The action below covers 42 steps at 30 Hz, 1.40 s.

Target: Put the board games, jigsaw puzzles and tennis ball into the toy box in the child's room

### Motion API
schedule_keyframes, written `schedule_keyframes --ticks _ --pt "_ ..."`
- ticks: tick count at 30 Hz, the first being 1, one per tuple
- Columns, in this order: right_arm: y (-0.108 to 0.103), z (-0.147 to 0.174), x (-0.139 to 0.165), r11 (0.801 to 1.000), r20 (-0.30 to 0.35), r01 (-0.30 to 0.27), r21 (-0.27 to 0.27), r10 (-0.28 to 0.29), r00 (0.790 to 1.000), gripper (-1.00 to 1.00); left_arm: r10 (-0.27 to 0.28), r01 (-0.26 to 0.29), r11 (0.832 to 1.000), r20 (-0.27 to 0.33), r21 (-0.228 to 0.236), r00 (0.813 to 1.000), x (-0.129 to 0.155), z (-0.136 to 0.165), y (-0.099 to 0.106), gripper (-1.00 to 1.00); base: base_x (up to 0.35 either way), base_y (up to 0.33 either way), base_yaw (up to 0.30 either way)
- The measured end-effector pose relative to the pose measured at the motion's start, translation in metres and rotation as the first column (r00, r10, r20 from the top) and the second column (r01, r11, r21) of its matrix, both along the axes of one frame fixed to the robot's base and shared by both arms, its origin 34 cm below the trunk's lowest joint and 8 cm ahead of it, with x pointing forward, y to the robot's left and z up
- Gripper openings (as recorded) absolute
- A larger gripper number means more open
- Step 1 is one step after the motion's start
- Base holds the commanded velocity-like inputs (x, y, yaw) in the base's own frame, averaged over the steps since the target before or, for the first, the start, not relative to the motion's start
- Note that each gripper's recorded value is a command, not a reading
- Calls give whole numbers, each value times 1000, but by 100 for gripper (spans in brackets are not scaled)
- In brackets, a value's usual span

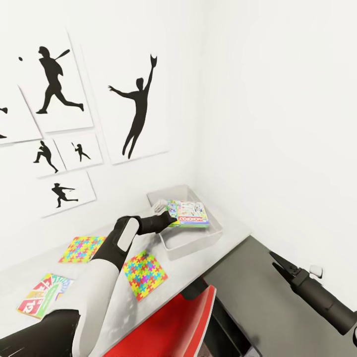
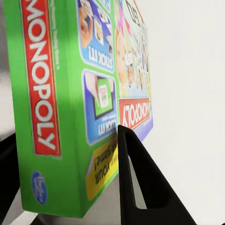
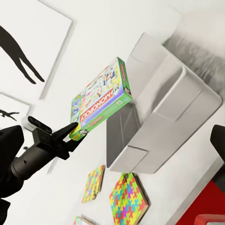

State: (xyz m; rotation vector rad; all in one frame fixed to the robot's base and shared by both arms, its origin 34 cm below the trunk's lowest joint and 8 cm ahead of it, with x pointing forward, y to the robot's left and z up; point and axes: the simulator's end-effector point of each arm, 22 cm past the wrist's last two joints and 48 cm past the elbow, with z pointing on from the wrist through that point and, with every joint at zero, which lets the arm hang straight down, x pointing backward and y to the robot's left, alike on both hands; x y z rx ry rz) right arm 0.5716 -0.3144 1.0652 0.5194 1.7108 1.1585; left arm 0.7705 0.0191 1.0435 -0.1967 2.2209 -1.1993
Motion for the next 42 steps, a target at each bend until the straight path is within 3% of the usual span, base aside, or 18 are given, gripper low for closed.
schedule_keyframes --ticks 9,42 --pt "1 -4 0 1000 -2 -6 7 6 1000 100 25 -25 1000 15 3 1000 7 -6 3 -100 0 0 0" --pt "-2 -17 1 1000 -26 -1 9 1 1000 100 27 -27 1000 -12 6 1000 9 -28 3 -100 0 0 0"
